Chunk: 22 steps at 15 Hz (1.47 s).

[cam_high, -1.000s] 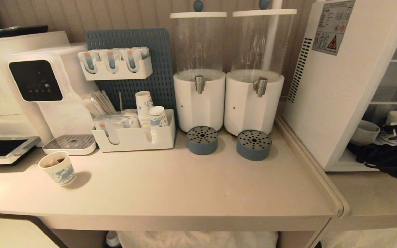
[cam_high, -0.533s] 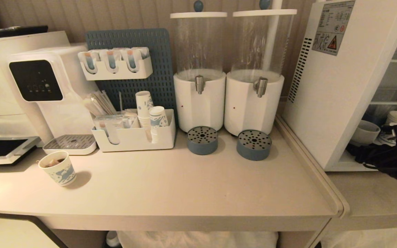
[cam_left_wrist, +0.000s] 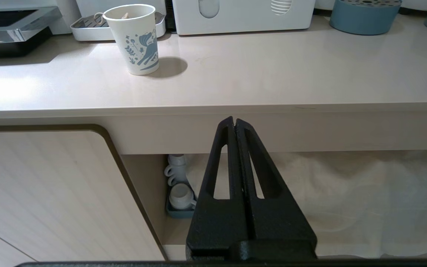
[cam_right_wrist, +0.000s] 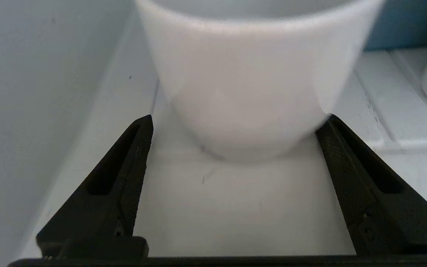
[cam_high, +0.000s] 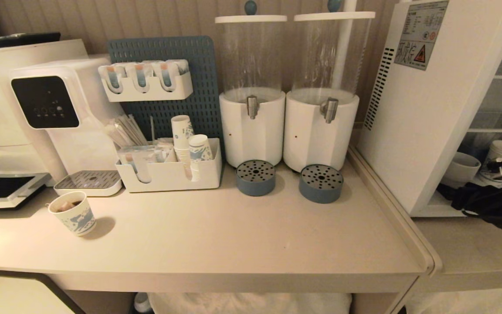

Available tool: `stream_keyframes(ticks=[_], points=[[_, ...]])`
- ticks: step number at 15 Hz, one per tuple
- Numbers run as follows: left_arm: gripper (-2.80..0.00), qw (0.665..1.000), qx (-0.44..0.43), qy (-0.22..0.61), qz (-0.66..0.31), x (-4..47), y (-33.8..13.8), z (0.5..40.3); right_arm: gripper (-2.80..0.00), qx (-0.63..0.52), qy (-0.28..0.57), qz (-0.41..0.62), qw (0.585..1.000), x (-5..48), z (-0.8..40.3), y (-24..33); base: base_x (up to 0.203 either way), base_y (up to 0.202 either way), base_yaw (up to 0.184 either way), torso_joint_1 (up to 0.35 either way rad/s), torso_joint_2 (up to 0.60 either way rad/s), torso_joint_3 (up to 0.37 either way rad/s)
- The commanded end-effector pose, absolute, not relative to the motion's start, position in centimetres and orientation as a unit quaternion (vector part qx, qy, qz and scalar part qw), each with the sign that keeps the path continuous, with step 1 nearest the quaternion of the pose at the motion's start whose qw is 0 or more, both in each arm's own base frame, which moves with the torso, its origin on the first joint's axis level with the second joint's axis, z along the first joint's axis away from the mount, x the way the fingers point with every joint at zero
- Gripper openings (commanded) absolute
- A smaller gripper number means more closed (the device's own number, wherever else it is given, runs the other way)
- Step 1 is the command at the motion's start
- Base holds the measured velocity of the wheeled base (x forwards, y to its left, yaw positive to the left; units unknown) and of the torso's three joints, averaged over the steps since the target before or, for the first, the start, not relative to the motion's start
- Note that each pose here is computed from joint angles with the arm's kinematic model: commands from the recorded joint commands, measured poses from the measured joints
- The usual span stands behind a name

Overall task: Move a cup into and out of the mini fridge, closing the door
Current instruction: Put the ceramic cup in the freezer

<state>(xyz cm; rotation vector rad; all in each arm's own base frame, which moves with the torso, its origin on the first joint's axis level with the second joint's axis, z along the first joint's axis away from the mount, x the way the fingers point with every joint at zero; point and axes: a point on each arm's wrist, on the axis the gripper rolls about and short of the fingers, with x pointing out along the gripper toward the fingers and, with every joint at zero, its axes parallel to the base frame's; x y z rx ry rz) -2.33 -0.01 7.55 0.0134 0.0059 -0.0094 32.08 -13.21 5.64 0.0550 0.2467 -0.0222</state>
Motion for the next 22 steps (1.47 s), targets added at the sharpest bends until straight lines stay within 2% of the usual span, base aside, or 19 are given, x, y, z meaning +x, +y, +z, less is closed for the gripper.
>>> stream_keyframes(ticks=[1, 15, 16, 22], points=[[-2.80, 1.000, 0.007, 0.004, -0.005, -2.3, 0.0, 7.5, 0.00, 0.025, 0.117, -0.007, 0.993, 31.7, 6.2, -13.0, 0.000, 0.000, 0.000, 0.000, 0.00, 0.000], [-2.80, 1.000, 0.007, 0.004, -0.005, -2.3, 0.0, 7.5, 0.00, 0.034, 0.106, 0.002, 0.994, 26.4, 8.3, -13.4, 0.000, 0.000, 0.000, 0.000, 0.00, 0.000], [-2.80, 1.000, 0.007, 0.004, -0.005, -2.3, 0.0, 7.5, -2.80, 0.036, 0.106, 0.009, 0.994, 25.7, 8.6, -13.3, 0.000, 0.000, 0.000, 0.000, 0.00, 0.000], [-2.80, 1.000, 0.007, 0.004, -0.005, -2.3, 0.0, 7.5, -2.80, 0.045, 0.097, 0.032, 0.994, 22.0, 9.9, -12.9, 0.000, 0.000, 0.000, 0.000, 0.00, 0.000]])
